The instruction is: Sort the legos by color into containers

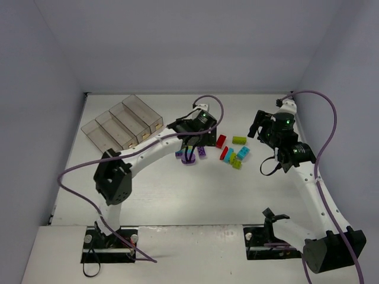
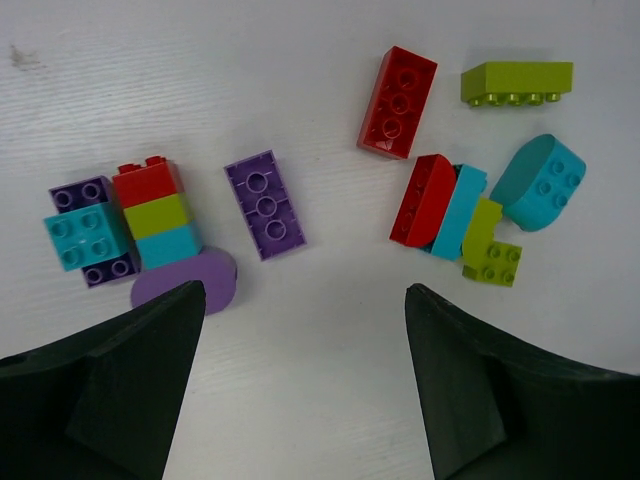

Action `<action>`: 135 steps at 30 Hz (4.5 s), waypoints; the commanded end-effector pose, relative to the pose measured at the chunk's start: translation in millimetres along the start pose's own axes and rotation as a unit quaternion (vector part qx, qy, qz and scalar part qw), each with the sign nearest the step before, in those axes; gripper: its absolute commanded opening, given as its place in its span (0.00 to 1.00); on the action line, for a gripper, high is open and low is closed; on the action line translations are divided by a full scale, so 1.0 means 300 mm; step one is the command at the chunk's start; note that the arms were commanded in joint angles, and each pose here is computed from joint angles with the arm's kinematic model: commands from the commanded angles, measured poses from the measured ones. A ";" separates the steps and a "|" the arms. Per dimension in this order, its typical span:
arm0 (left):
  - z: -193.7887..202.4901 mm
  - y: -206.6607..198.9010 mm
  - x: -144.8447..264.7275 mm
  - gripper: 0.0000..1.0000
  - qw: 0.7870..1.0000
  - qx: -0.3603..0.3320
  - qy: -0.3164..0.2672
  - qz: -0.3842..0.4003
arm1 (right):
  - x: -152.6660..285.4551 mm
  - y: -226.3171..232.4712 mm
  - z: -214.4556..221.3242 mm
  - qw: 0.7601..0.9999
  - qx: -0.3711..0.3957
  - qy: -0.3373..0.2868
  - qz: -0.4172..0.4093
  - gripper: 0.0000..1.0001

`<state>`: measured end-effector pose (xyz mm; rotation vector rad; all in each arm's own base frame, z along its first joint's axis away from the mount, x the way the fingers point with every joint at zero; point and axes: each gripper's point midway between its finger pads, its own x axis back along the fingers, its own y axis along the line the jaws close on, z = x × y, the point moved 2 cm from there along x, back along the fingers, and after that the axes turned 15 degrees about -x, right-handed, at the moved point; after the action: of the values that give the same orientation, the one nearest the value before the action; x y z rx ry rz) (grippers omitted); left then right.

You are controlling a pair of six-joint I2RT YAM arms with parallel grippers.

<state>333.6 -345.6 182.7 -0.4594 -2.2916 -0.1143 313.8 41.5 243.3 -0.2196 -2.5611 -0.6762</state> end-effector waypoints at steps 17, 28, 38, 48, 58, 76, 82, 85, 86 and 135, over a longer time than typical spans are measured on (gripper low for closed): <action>0.058 -0.002 -0.313 0.55 0.994 0.023 0.057 -0.092 | 0.046 -0.016 0.034 1.000 -0.026 0.001 -0.008 0.79; -0.006 0.066 -0.309 0.19 0.993 0.042 0.043 -0.103 | 0.059 -0.030 0.048 1.000 -0.025 0.000 -0.007 0.79; -0.379 0.440 0.020 0.11 0.978 0.114 -0.089 -0.148 | 0.054 -0.010 0.036 1.000 -0.014 0.004 -0.016 0.79; -0.426 0.855 -0.120 0.12 0.966 0.143 -0.091 -0.196 | 0.024 -0.004 0.042 1.000 -0.004 0.017 -0.013 0.79; -0.387 1.062 -0.230 0.20 0.955 0.183 -0.061 -0.227 | 0.039 -0.006 0.052 1.000 -0.005 0.020 -0.018 0.79; -0.379 1.034 -0.170 0.64 0.967 0.155 -0.064 -0.191 | 0.045 -0.023 0.071 0.999 -0.022 0.021 -0.010 0.83; -0.455 0.762 -0.058 0.64 0.990 0.018 -0.113 -0.087 | 0.059 -0.030 0.057 1.000 -0.020 0.011 -0.006 0.83; -0.431 0.512 -0.057 0.64 0.992 -0.061 -0.112 -0.004 | 0.067 -0.032 0.056 1.000 -0.020 0.009 -0.007 0.83; -0.422 0.450 -0.056 0.64 0.991 -0.075 -0.111 0.026 | 0.072 -0.032 0.057 1.000 -0.022 0.009 -0.008 0.82; -0.304 -0.037 -0.300 0.10 0.982 -0.151 -0.112 0.033 | 0.067 -0.074 0.153 0.999 -0.022 0.046 -0.002 0.82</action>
<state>427.8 -412.3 69.0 -0.7815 -2.2166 -0.4913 261.6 45.3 197.3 -0.2112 -2.4152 -0.7367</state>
